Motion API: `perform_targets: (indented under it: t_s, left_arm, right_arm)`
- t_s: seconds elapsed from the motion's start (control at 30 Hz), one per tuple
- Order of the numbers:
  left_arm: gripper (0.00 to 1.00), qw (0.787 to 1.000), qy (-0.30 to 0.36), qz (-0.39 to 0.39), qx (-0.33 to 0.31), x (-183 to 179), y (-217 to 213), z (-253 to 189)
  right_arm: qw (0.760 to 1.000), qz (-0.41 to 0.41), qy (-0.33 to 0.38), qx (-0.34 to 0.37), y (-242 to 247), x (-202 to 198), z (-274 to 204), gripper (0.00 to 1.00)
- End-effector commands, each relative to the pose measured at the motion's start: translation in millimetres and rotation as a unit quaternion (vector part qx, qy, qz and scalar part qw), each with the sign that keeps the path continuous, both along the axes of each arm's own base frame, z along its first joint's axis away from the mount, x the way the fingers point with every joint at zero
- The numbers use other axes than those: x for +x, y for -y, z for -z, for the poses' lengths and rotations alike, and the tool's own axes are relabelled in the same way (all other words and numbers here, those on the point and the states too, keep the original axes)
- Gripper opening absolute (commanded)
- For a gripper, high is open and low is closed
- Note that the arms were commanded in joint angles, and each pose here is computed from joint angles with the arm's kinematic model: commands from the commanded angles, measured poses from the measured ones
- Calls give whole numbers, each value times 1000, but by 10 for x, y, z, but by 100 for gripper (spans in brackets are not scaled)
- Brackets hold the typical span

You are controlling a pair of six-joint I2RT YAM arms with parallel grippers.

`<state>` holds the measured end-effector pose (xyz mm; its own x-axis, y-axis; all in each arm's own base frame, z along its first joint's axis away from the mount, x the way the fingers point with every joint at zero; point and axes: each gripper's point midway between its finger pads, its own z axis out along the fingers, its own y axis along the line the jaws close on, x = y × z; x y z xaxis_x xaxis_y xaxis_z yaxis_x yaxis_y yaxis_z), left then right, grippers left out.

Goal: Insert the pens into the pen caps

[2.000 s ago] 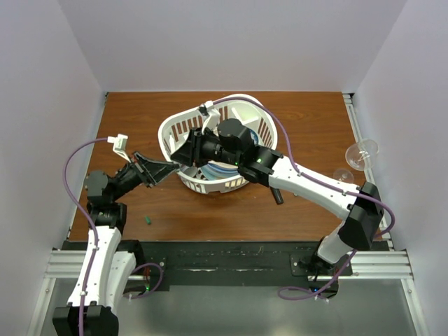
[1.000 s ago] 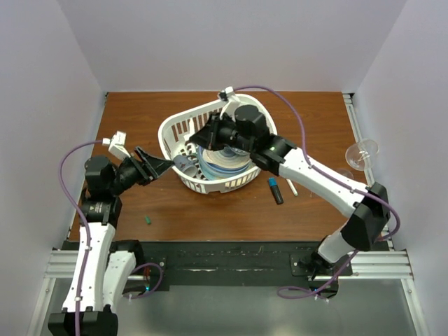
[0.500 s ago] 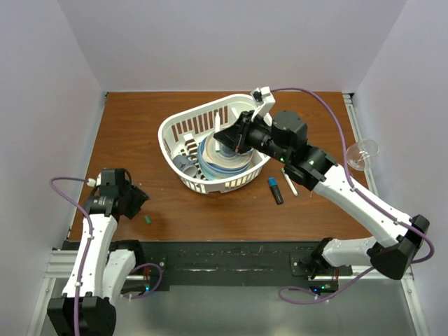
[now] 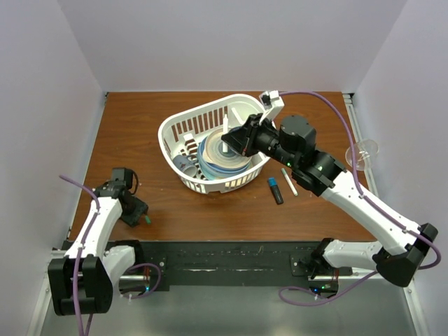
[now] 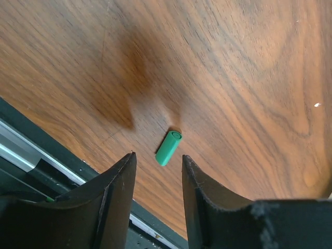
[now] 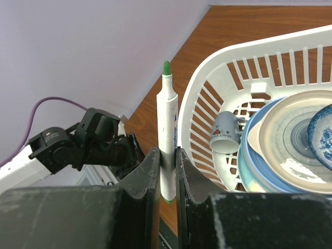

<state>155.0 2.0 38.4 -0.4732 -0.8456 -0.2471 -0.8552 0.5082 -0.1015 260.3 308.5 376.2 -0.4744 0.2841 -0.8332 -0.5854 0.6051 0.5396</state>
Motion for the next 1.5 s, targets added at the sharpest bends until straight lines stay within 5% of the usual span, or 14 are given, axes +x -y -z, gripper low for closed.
perform_targets:
  t_s: [0.0, 0.23, 0.83, 1.03, 1.13, 1.47]
  left_arm:
    - [45, 1000, 15, -8, 13, 97, -43, -2]
    - [43, 999, 0, 12, -31, 79, 138, 211]
    - [34, 1000, -21, 19, 11, 144, 84, 317]
    - [21, 999, -28, 26, 9, 140, 98, 412]
    - [5, 999, -29, 31, 5, 140, 115, 430]
    - [0, 994, 84, 76, -9, 508, 207, -139]
  right_arm:
    - [1000, 19, 20, 1, 93, 39, -53, 0]
    - [999, 28, 23, 2, 132, 52, -68, 0]
    - [998, 45, 44, -2, 301, -1, -196, 0]
    - [998, 39, 42, -2, 303, -35, -194, 0]
    - [998, 37, 43, -8, 324, -58, -169, 0]
    - [998, -50, 17, -21, 184, -343, 173, 0]
